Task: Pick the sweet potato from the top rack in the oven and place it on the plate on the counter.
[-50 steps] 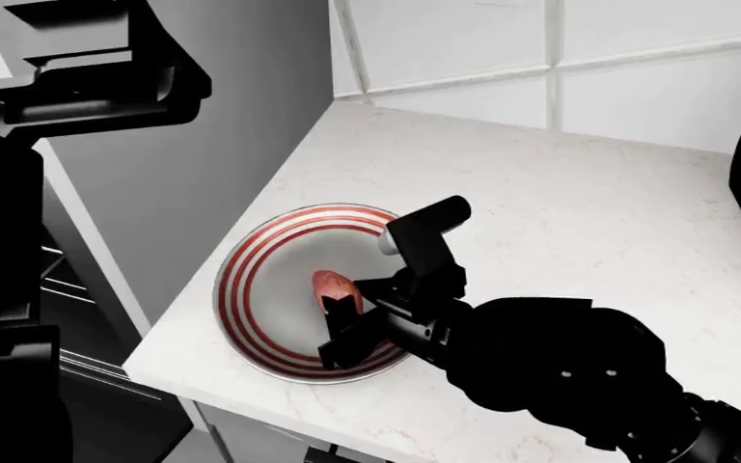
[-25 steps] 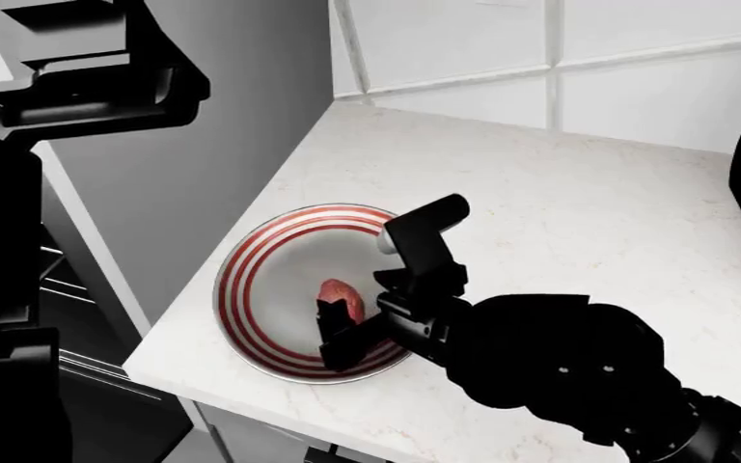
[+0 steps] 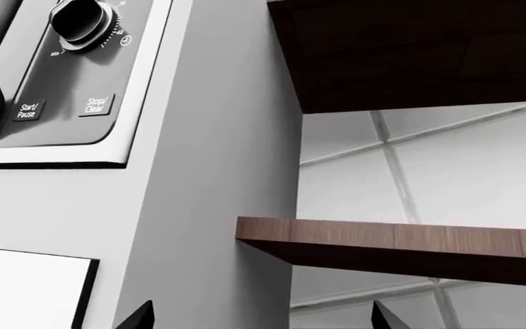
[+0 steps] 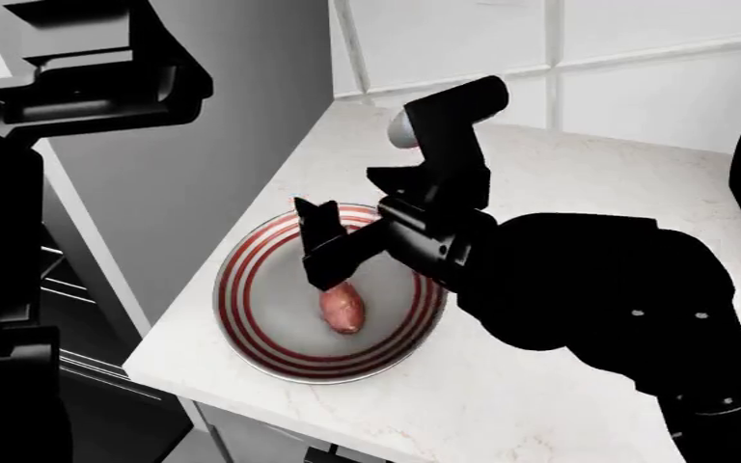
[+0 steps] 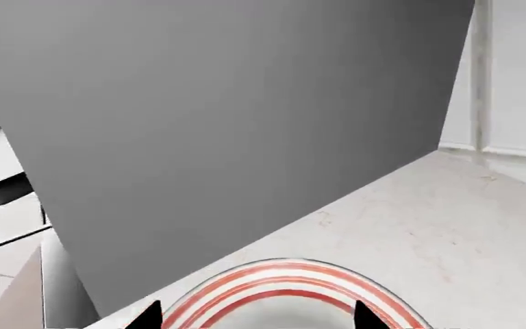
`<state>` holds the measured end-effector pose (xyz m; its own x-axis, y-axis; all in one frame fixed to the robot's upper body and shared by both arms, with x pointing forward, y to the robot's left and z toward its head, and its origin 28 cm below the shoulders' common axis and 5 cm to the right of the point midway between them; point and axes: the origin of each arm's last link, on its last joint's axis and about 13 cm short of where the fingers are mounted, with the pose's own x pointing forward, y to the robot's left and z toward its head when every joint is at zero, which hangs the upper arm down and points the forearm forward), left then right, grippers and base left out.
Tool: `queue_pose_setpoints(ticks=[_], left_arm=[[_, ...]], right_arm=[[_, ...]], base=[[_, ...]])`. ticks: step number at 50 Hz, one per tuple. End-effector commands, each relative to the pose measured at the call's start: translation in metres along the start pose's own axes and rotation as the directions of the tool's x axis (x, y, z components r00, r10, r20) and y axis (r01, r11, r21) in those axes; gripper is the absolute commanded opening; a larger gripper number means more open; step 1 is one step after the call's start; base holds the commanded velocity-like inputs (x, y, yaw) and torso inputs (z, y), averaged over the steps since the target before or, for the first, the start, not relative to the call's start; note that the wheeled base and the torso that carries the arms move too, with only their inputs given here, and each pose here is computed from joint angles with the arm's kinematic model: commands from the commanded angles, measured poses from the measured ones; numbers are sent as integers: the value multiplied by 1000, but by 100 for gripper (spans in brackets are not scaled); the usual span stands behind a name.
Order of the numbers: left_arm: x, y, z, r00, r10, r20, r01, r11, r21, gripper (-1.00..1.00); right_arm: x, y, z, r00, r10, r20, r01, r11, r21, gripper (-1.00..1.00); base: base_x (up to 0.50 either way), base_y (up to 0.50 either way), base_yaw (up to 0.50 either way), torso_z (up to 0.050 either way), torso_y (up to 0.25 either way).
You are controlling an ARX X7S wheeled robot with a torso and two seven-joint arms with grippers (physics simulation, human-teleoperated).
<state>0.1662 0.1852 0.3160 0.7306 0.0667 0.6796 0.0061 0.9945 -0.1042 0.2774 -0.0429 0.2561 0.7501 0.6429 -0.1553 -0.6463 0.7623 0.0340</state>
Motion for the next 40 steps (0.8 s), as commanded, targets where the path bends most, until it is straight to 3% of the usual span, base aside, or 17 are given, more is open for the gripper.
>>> queue_pose_setpoints(ticks=[1, 15, 26, 31, 40], left_arm=[[0, 0, 0, 1000, -2, -2, 2, 1000, 1, 100], [0, 0, -1, 1000, 1, -1, -1, 1000, 3, 100], [2, 4, 2, 1000, 8, 17, -8, 1000, 18, 100], [5, 7, 6, 999, 15, 33, -16, 999, 37, 100], [8, 12, 11, 998, 27, 53, -30, 998, 58, 100]], right_arm=[[-24, 6, 61, 976, -3, 218, 21, 997, -80, 100], [-65, 14, 112, 896, -39, 442, 129, 976, -174, 100], [-102, 28, 109, 848, -74, 525, 227, 946, -233, 100], [-115, 27, 104, 826, -123, 550, 277, 939, -206, 100], [-140, 20, 94, 779, -237, 581, 407, 895, -180, 100]], base=[[0, 0, 0, 0, 0], [0, 0, 0, 0, 0], [0, 0, 0, 0, 0], [0, 0, 0, 0, 0], [0, 0, 0, 0, 0]])
